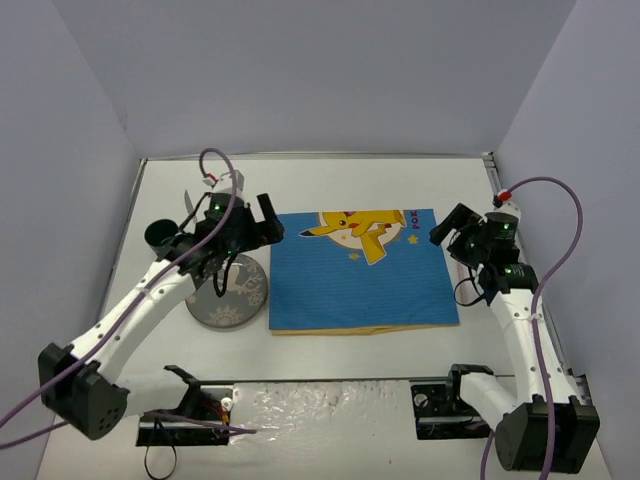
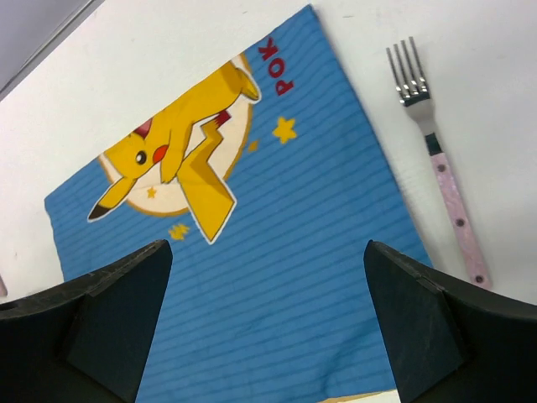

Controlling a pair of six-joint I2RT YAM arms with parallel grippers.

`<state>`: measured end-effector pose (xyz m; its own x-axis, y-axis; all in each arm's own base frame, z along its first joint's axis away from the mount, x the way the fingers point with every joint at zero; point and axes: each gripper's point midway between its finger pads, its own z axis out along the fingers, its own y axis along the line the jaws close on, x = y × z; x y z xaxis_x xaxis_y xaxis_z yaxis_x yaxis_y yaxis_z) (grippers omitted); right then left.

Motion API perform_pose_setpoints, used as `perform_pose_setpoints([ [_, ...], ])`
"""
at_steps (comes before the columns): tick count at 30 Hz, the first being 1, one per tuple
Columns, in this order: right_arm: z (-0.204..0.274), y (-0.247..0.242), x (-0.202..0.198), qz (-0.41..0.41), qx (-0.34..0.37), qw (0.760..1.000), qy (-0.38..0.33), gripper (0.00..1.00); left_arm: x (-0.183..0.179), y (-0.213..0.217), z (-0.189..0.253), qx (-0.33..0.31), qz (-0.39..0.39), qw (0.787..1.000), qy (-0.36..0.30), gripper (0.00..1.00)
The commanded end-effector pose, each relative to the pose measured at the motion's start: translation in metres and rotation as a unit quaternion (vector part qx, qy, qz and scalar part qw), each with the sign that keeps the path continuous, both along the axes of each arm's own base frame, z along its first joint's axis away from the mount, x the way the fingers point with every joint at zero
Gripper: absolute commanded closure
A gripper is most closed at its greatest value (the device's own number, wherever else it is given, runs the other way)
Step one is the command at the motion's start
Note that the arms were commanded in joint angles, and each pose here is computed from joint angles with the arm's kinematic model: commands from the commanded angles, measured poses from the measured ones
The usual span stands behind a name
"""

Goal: Set the dinner table for one person

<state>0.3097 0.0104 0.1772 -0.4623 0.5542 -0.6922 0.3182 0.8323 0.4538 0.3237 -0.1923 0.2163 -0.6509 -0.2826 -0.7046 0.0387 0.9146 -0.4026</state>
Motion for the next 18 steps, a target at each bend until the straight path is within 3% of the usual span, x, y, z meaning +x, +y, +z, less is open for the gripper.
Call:
perform_pose_setpoints([
  [1, 0.014, 0.027, 0.005, 0.094, 0.004, 0.995, -0.017, 0.04, -0.022, 0.051, -0.012, -0.004, 0.073, 0.997, 0.015, 0.03],
  [8, 0.020, 0.074, 0.004, 0.199, 0.039, 0.979, -0.033, 0.01, -0.074, 0.121, -0.057, -0.044, 0.185, 0.980, 0.051, 0.03],
  [18, 0.013, 0.137, -0.011, 0.308, 0.104, 0.945, -0.025, 0.01, -0.120, 0.162, -0.108, -0.067, 0.320, 0.940, 0.101, 0.03],
])
